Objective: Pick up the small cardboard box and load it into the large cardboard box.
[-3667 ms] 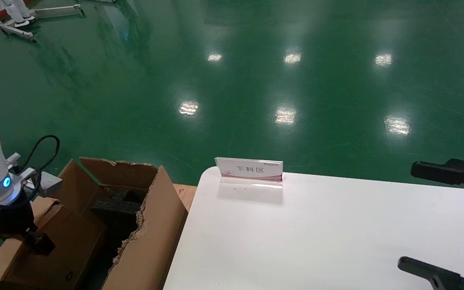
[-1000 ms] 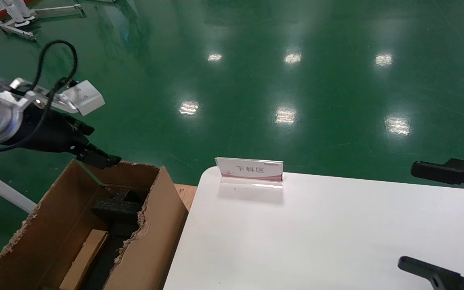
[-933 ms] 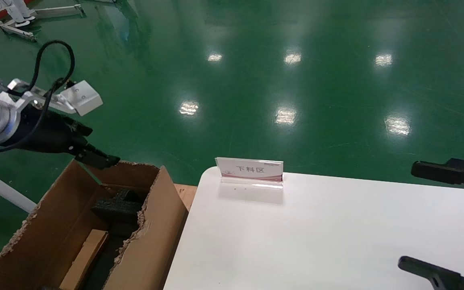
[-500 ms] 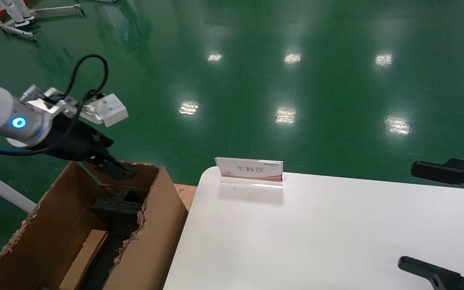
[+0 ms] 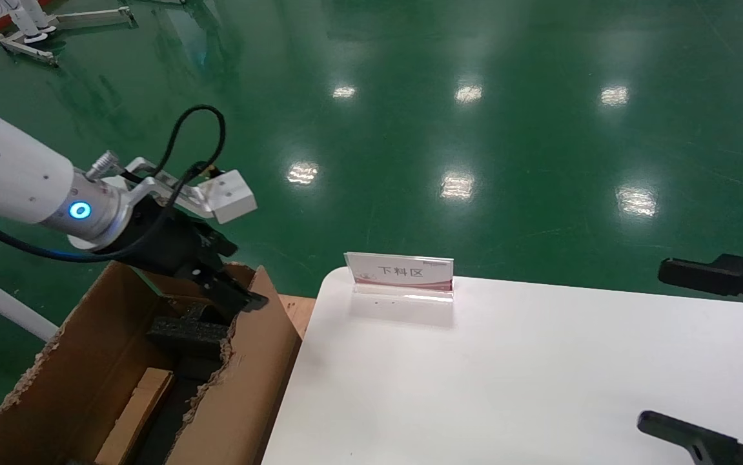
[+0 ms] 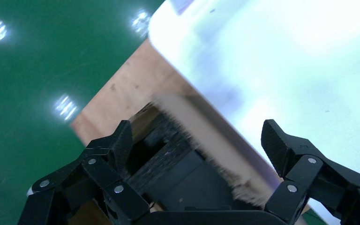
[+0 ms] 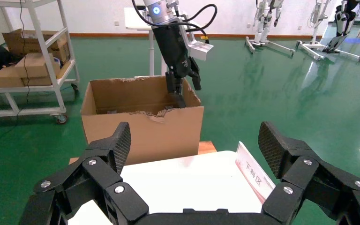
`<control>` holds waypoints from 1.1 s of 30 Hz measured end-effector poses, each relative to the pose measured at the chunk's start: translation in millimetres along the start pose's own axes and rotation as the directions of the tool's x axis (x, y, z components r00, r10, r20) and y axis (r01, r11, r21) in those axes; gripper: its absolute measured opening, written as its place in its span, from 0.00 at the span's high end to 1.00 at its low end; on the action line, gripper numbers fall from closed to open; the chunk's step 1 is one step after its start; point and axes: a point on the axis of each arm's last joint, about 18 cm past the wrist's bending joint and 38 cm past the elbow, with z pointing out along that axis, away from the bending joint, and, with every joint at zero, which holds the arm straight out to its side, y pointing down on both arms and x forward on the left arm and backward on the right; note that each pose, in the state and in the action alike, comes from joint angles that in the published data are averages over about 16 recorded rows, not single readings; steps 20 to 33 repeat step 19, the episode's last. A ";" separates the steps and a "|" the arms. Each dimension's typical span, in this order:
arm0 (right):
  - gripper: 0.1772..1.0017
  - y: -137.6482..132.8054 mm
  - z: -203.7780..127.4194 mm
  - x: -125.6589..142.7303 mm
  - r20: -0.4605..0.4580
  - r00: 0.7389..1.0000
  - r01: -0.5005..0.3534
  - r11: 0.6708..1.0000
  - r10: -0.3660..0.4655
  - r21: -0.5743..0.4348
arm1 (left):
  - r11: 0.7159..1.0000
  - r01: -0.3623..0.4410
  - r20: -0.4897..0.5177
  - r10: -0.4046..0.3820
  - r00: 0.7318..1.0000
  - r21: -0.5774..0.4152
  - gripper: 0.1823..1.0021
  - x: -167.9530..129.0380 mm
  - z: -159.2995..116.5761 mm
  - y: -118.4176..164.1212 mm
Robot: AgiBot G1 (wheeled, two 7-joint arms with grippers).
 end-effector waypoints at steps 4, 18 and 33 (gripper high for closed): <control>0.01 0.0 0.0 0.0 0.000 1.000 0.000 1.000 0.000 0.000 | 0.999 -0.023 -0.045 0.024 0.999 0.025 0.01 9.2 4.6 -6.2; 0.01 0.0 0.0 0.0 0.000 1.000 0.000 1.000 0.000 0.000 | 0.991 -0.079 -0.169 0.097 0.981 0.111 0.01 35.3 14.4 -22.2; 0.01 0.0 0.0 0.0 0.000 1.000 0.000 1.000 0.000 0.000 | 0.990 -0.081 -0.174 0.100 0.980 0.116 0.01 36.4 14.7 -22.8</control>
